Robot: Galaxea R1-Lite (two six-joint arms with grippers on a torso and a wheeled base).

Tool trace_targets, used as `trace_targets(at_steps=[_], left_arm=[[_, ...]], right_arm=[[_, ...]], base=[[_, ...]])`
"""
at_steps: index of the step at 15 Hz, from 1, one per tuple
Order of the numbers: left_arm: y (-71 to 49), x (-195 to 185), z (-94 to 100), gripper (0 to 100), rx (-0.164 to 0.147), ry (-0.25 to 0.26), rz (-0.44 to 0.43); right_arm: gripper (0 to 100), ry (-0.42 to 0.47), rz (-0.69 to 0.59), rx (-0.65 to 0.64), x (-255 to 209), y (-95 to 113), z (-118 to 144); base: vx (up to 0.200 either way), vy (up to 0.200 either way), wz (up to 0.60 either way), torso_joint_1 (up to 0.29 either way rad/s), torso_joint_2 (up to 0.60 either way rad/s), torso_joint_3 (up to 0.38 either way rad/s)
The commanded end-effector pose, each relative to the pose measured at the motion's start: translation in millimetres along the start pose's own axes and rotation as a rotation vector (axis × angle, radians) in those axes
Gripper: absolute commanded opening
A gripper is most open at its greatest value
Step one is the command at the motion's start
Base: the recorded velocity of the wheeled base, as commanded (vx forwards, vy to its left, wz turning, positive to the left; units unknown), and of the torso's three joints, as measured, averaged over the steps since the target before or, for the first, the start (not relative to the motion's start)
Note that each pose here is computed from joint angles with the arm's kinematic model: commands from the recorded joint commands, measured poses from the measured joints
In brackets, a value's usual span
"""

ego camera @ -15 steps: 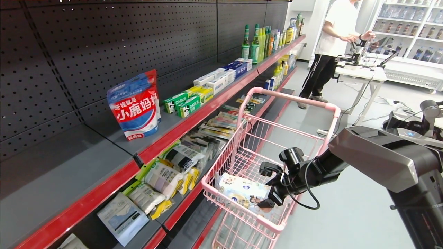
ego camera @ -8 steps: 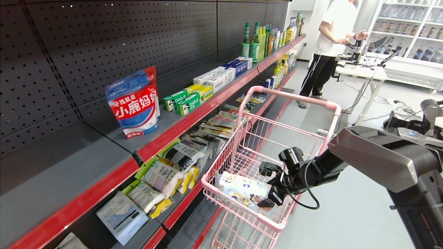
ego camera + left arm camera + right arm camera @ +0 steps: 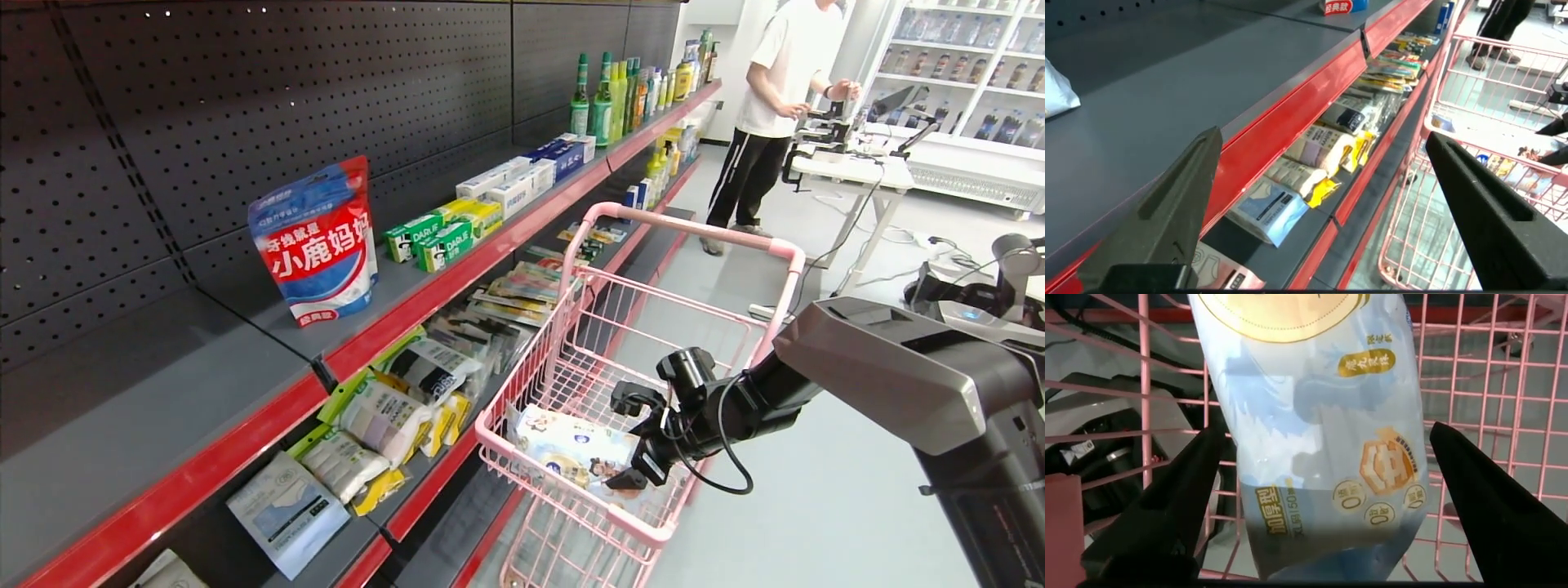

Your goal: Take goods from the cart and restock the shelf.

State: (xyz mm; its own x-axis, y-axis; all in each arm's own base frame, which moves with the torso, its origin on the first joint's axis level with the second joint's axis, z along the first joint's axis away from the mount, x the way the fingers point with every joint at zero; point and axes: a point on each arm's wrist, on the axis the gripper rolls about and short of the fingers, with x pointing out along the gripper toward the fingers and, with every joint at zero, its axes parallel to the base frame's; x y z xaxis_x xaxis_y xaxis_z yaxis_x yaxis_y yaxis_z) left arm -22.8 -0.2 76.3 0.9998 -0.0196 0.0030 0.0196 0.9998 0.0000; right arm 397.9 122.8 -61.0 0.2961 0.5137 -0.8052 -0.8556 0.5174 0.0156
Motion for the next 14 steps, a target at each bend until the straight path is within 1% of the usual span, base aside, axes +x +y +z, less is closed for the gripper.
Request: trace_targets(at_steps=[1,4,8,9,13,14], left_arm=[[0.0,0.0,-0.1,100,0.0,0.0,0.0],[0.0,0.0,-0.1,100,0.0,0.0,0.0],[0.0,0.1,0.0,100,0.0,0.001,0.001],[0.0,0.0,-0.1,100,0.0,0.0,0.0],[0.0,0.0,-0.1,100,0.0,0.0,0.0],[0.0,0.0,-0.1,100,0.0,0.0,0.0]], right_arm=[[100,-0.001,0.002,-0.001,-0.3,0.4,0.3],[100,-0.004,0.003,-0.005,-0.4,0.2,0.7],[100,-0.004,0.009,-0.012,1.6,2.9,2.6],[0,-0.006,0.013,-0.013,1.6,3.2,2.3],[0,-0.012,0.027,-0.005,1.6,4.6,2.2],[0,0.0,0.036,0.027,1.5,7.8,-1.1]], base=[[0.0,0.0,0.0,-0.066,0.14,0.09],[0.0,0.0,0.0,-0.063,0.18,0.106],[0.0,0.0,0.0,-0.003,0.01,0.009],[0.0,0.0,0.0,0.0,0.0,0.0],[0.0,0.0,0.0,0.0,0.0,0.0],[0.0,0.0,0.0,0.0,0.0,0.0]])
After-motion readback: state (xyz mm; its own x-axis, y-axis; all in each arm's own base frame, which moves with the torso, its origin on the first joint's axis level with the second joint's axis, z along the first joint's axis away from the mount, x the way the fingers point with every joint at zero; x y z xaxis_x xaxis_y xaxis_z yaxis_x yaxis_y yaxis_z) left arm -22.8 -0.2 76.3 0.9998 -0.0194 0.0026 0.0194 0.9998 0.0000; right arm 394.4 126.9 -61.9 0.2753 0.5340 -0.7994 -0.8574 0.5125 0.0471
